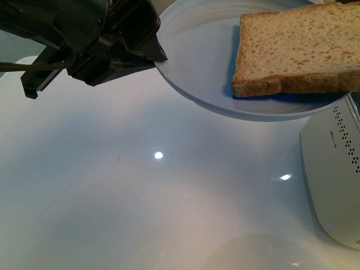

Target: Left arm holds plate, right arm toasts bread

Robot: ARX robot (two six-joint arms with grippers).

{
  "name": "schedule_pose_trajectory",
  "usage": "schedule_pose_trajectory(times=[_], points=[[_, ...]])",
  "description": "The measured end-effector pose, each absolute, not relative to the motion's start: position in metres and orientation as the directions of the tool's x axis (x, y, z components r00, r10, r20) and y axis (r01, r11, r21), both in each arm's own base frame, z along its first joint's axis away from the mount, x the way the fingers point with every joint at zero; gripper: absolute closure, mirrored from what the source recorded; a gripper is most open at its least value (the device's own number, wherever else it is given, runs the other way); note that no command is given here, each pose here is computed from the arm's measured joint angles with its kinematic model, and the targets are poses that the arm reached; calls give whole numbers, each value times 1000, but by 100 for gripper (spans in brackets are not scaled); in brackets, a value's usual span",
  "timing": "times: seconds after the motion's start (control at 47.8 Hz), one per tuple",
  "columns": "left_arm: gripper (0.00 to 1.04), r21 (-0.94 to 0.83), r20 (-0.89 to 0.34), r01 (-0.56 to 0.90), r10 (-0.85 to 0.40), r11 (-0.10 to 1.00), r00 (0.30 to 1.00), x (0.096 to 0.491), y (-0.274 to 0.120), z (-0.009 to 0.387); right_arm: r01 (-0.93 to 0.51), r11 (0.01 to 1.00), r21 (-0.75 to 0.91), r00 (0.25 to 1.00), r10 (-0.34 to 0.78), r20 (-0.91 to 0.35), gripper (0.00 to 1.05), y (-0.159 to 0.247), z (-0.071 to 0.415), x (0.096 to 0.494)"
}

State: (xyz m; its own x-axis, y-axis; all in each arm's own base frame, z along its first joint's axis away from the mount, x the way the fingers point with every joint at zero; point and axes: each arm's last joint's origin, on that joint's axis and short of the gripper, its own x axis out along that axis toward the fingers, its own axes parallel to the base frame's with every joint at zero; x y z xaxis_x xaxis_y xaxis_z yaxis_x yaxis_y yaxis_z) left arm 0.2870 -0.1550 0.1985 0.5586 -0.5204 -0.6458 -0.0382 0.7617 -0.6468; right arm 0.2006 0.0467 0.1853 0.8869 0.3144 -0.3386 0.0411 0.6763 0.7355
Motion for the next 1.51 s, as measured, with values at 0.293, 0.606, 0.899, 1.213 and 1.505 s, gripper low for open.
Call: schedule_pose_trajectory(times=[0.293, 0.606, 0.899, 1.213, 1.505], points=[[102, -647, -646, -38, -520, 762, 559, 287, -155, 199, 33, 671, 740, 888, 320, -330, 100, 47, 186, 201], [102, -648, -646, -39, -521, 761, 558, 287, -155, 199, -35, 685, 728, 928, 292, -230, 102, 36, 226, 188], [102, -649, -646, -41, -521, 760, 558, 287, -155, 199, -69, 812, 580, 992, 118, -47, 102, -3, 311, 158], [102, -649, -646, -41, -521, 760, 558, 287, -155, 199, 114, 987, 113, 971, -87, -222, 102, -20, 298, 163], [102, -649, -646, -41, -521, 760, 558, 287, -155, 199, 126, 988, -85, 907, -149, -393, 102, -17, 232, 179]])
